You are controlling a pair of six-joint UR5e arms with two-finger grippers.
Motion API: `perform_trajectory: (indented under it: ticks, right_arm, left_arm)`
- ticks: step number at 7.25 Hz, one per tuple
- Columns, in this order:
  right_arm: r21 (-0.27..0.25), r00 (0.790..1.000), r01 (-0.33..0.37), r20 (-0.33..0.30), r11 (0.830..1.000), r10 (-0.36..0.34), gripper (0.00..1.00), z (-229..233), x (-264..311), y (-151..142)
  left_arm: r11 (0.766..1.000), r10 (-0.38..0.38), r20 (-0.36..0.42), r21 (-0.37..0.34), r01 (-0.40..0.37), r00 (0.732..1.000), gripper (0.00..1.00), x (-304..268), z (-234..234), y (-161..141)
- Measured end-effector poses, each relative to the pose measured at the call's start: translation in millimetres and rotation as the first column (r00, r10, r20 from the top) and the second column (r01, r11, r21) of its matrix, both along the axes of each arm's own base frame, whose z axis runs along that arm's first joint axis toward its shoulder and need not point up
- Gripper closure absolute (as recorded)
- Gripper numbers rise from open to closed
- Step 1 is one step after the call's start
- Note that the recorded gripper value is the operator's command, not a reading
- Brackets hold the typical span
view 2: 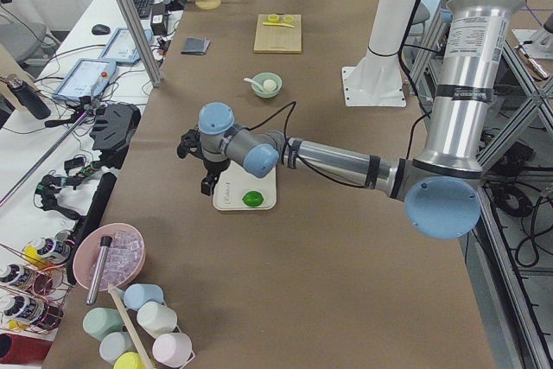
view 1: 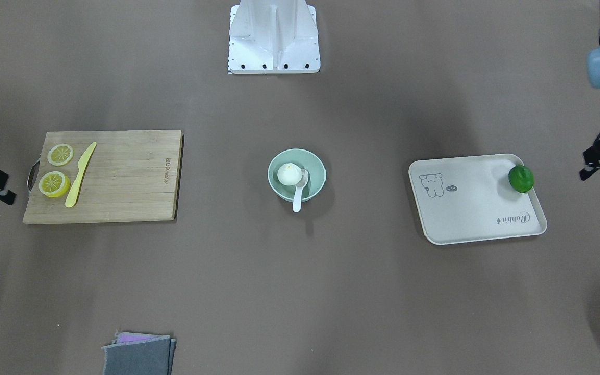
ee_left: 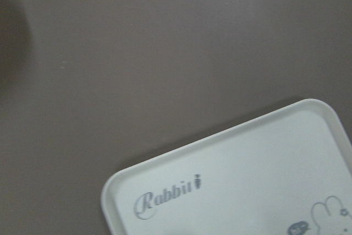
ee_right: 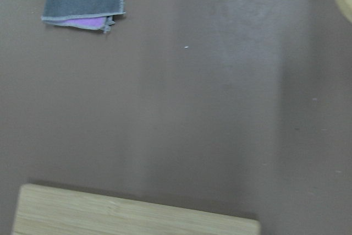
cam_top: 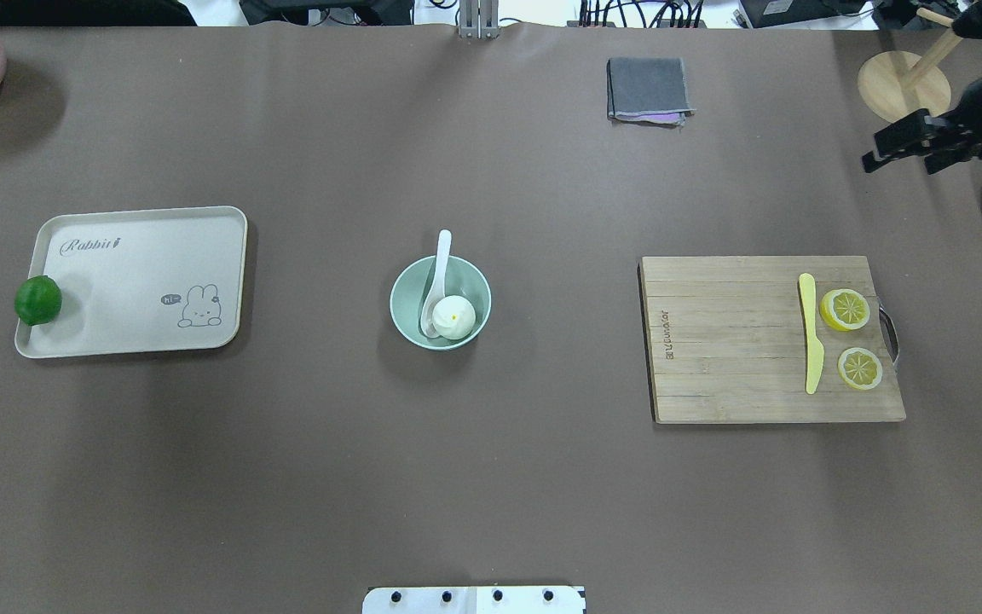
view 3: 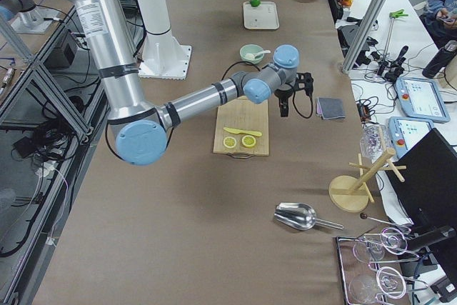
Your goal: Put spoon and bun in bowl
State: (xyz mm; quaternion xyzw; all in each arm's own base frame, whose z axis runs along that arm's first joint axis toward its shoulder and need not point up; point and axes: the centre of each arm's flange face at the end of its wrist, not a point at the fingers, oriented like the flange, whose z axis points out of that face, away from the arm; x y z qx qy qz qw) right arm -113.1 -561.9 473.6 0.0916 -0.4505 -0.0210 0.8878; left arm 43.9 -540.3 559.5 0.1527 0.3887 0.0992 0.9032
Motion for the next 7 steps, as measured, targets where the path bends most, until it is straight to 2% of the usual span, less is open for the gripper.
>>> perform_trajectory:
  ticks: [1, 3, 4, 7]
  right_arm:
    - [0.037, 0.999, 0.031, -0.034, 0.999, -0.03, 0.0, 34, 40, 12]
    - [0.082, 0.985, 0.089, -0.156, 0.993, -0.076, 0.0, 80, 90, 26]
    - [0.078, 0.976, 0.109, -0.197, 0.991, -0.092, 0.0, 91, 103, 28]
    - [0.056, 0.969, 0.115, -0.227, 0.992, -0.1, 0.0, 106, 115, 36]
  left_arm:
    - [1.0, -0.02, 0.026, -0.02, 0.021, 0.999, 0.01, -36, 34, 26]
    - [0.991, -0.084, 0.046, -0.104, 0.088, 0.995, 0.01, -83, 77, 54]
    - [0.985, -0.102, 0.051, -0.133, 0.108, 0.994, 0.01, -93, 90, 57]
    - [0.982, -0.106, 0.052, -0.153, 0.113, 0.993, 0.01, -97, 106, 53]
